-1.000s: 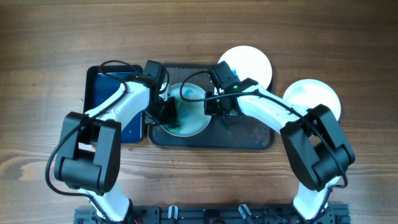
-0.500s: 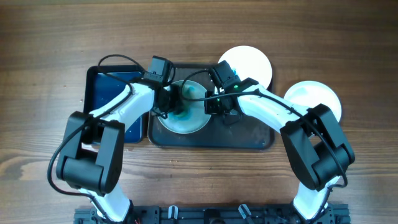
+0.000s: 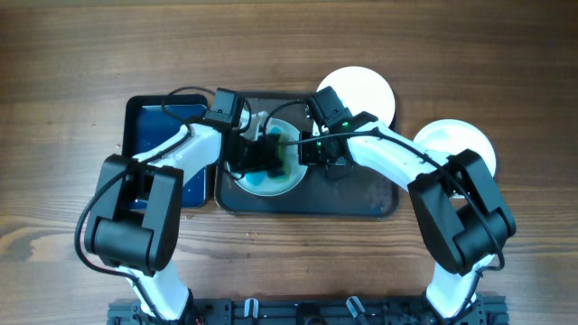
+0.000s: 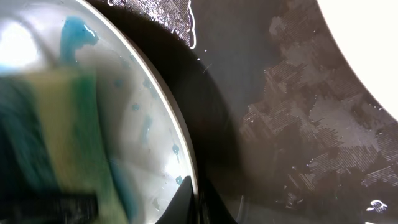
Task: Clean dirty plates on tray and stack at the side
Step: 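Scrub the second plate with the sponge in left gripper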
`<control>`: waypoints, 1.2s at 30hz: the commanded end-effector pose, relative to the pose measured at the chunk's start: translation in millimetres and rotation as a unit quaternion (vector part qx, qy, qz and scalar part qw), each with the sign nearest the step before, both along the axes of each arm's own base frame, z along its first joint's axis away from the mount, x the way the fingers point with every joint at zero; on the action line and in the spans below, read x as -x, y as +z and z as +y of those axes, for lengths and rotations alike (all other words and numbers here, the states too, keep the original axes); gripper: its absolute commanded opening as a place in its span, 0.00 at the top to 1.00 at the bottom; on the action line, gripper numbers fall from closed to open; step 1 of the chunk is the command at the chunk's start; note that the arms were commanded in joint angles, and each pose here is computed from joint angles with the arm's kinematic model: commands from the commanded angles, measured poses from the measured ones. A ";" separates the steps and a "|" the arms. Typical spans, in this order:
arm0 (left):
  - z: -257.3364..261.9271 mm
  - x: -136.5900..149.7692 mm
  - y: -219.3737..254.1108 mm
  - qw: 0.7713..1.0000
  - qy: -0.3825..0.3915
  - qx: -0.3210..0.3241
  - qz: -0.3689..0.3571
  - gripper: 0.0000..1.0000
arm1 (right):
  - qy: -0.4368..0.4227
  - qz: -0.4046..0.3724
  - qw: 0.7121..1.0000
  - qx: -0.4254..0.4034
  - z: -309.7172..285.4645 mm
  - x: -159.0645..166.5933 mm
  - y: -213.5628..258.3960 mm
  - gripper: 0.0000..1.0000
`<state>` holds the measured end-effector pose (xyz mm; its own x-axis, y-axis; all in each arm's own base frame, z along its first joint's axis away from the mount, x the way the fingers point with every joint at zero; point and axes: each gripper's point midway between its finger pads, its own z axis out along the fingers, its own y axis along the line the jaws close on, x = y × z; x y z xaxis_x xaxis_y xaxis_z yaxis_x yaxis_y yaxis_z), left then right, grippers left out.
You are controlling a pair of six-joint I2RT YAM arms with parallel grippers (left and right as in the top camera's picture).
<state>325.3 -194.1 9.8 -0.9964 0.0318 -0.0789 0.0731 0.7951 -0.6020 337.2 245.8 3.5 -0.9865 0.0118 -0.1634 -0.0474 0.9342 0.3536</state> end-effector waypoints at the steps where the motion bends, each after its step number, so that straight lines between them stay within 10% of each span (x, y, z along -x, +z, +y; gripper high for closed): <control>1: 32.3 -28.8 -20.1 0.990 0.077 -0.109 -0.036 0.96 | 0.010 0.021 1.000 0.001 -0.1 7.8 -11.7 0.96; 5: 108.0 -33.4 -34.3 0.933 0.191 -0.303 -0.042 0.96 | 0.005 0.019 1.000 0.006 -1.8 6.4 -12.2 0.96; 8: 116.9 -9.1 -38.7 0.925 0.195 -0.326 0.008 0.96 | 0.004 0.017 1.000 0.006 -1.9 5.8 -12.2 0.96; 16: -2.7 65.6 -0.6 0.990 -0.042 0.007 0.132 0.96 | 0.004 0.017 1.000 0.006 -1.6 5.7 -12.1 0.96; 22: -8.5 8.8 -5.7 0.999 0.013 -0.007 0.030 0.96 | 0.006 0.019 1.000 0.003 -0.6 6.5 -11.8 0.96; 27: 41.4 -45.0 -21.6 0.978 0.138 -0.149 -0.056 0.96 | 0.006 0.021 1.000 0.004 -1.2 7.3 -12.1 0.96; 36: 102.6 -61.3 15.6 0.939 0.209 -0.273 -0.023 0.96 | 0.005 0.018 1.000 0.005 -1.4 6.2 -12.1 0.96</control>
<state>361.8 -131.9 9.1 -0.9619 -0.2370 -0.1366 -0.2003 0.9503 -0.2382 336.9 246.5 2.6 -0.9875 0.0111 -0.1570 -0.0471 0.9311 0.3617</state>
